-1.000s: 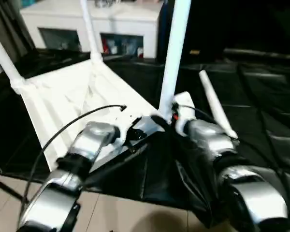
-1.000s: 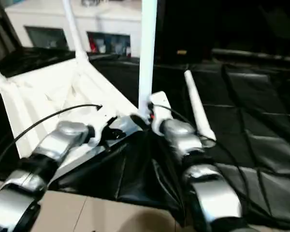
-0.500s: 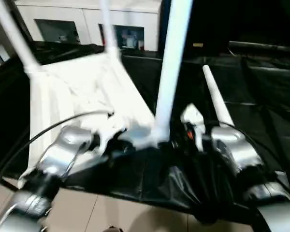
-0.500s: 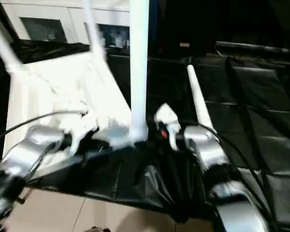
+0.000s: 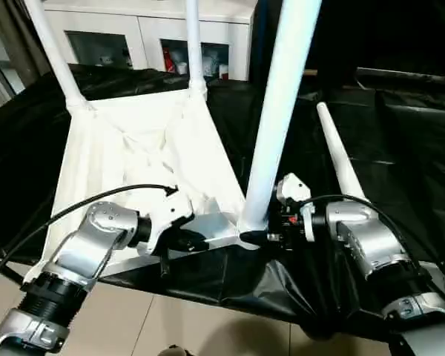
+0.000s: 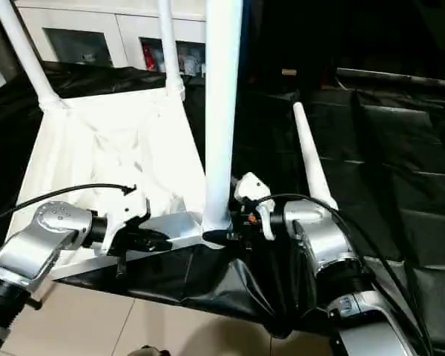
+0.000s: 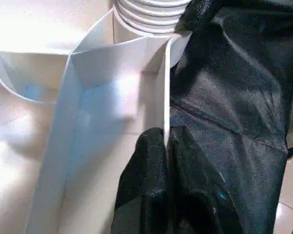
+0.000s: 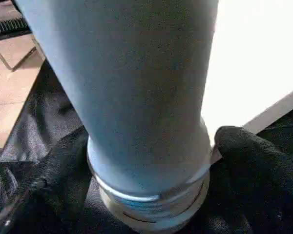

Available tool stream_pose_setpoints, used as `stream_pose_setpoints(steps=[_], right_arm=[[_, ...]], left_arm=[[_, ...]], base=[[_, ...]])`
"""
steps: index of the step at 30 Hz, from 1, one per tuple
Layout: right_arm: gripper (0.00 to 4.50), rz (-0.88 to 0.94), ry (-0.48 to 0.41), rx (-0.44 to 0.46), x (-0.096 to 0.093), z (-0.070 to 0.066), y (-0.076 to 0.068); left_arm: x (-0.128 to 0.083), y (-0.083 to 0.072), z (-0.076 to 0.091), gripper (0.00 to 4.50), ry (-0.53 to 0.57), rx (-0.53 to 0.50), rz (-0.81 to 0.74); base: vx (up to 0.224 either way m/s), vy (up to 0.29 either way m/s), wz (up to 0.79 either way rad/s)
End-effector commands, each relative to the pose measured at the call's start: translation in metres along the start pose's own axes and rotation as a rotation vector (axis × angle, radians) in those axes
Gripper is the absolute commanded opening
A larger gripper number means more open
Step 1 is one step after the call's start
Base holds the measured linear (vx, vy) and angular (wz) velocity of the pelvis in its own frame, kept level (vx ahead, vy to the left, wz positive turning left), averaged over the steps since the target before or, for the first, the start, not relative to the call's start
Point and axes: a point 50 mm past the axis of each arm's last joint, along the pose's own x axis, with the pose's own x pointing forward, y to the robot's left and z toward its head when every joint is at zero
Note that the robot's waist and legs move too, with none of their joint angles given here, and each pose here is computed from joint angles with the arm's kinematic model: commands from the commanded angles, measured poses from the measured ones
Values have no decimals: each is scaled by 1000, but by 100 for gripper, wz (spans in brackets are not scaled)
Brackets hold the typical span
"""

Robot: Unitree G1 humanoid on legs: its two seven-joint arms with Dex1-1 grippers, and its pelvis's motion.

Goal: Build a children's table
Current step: Rotate leg to tighten

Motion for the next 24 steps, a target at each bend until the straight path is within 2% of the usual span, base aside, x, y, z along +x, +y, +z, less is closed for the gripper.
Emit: stream_pose_setpoints(steps=[1,9,14,16,17,20,21,22,23,24], right_arm=[[367,28,-17,-5,4,5,2],[300,32,-20,15,6,3,3],[287,-6,-53,59,10,0,4],[286,-68,-66,90,13,-3,1],[286,-206,-92,165,21,-12,-4],[285,-263,-102,202,25,-15,-5],[285,-329,-116,242,30,-18,-7],[285,-467,-139,320,41,-22,-10],[285,-508,-142,339,45,-23,-11],[285,-642,-126,385,58,-26,-11]], left_arm=[[3,-6,9,0,-35,29,-66],[3,-6,7,0,-33,14,-64],[5,-5,6,0,-45,-12,-47],[6,-3,6,0,-61,-29,-27],[12,2,8,0,-99,-72,23],[16,4,9,0,-115,-90,46],[20,8,10,0,-123,-106,84],[31,17,11,0,-128,-142,178],[35,19,12,0,-128,-154,206],[49,26,17,0,-141,-215,299]], base=[[0,0,0],[0,0,0],[0,0,0],[0,0,0],[0,0,0],[0,0,0],[0,0,0],[0,0,0],[0,0,0],[0,0,0]])
